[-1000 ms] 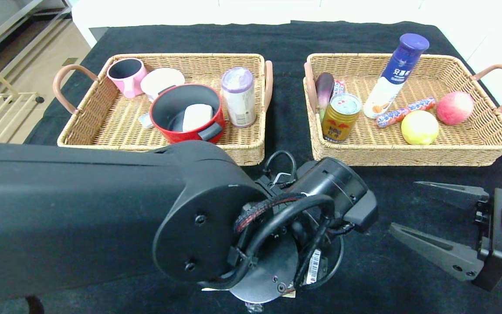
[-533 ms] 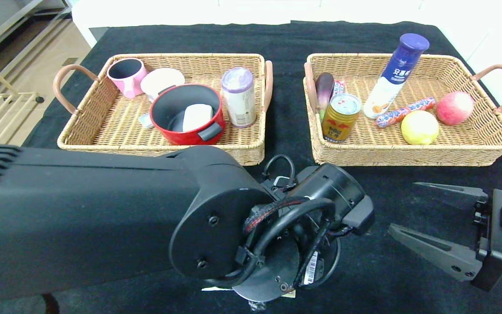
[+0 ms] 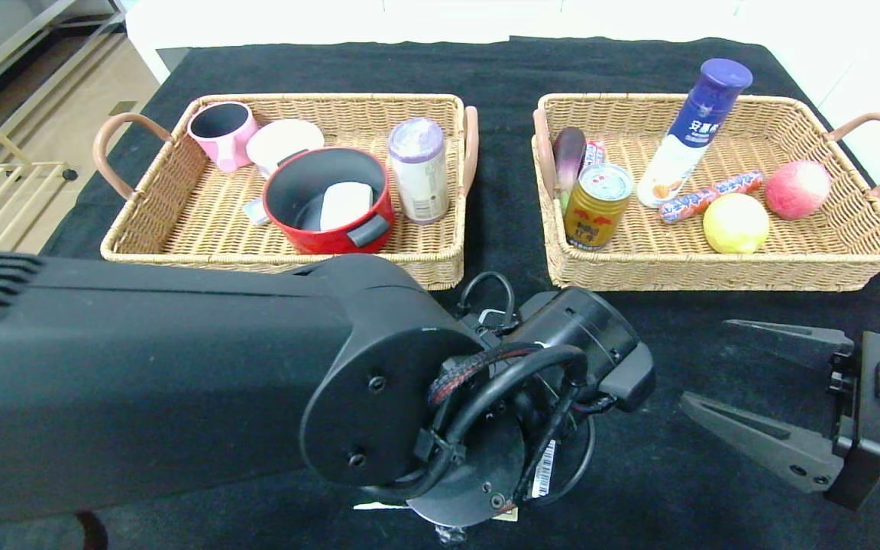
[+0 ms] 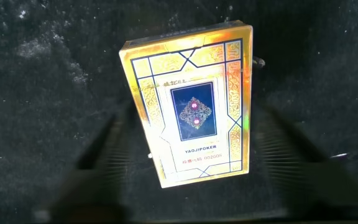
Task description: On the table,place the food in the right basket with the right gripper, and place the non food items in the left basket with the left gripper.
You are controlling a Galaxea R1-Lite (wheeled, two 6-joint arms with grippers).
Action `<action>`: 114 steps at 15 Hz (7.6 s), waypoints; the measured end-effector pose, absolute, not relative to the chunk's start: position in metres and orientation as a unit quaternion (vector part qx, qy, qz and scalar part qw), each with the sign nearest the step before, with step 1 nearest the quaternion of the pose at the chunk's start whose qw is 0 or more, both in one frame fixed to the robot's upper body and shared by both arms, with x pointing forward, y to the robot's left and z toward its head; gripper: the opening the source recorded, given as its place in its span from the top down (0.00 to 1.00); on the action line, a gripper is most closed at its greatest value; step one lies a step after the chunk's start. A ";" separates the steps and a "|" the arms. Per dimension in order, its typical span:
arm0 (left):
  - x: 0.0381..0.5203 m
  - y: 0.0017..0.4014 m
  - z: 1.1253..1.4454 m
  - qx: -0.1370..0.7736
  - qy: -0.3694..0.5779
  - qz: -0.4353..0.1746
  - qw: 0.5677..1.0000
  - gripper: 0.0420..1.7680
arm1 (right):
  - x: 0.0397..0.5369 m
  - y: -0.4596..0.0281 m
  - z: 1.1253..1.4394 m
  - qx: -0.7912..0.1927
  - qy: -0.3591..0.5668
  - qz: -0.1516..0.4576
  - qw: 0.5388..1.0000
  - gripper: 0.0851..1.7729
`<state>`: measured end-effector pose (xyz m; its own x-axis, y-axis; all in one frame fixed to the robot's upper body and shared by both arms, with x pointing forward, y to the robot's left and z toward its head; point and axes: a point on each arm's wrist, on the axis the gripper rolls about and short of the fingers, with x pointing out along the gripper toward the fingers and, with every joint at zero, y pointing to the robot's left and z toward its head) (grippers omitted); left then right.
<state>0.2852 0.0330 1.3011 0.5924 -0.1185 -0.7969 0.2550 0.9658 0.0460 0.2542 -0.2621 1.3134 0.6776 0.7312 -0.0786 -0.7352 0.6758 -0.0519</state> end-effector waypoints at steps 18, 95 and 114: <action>0.291 0.031 1.297 0.071 0.444 -0.099 0.888 0.43 | 0.254 -0.262 1.313 -0.040 0.027 0.401 0.915 0.04; 0.213 0.266 1.395 -0.036 0.146 -0.037 0.988 0.04 | 0.243 -0.269 1.324 -0.041 -0.005 0.391 0.920 0.04; 0.115 0.336 1.403 0.040 -0.035 0.072 0.996 0.03 | 0.121 -0.325 1.352 -0.003 0.053 0.253 0.966 0.04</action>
<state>0.1152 0.3365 1.4031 0.9871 0.1415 0.0748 -0.1470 0.9863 0.0750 0.1209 -0.3247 1.3519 0.8663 0.4888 -0.1028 -0.4894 0.8718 0.0217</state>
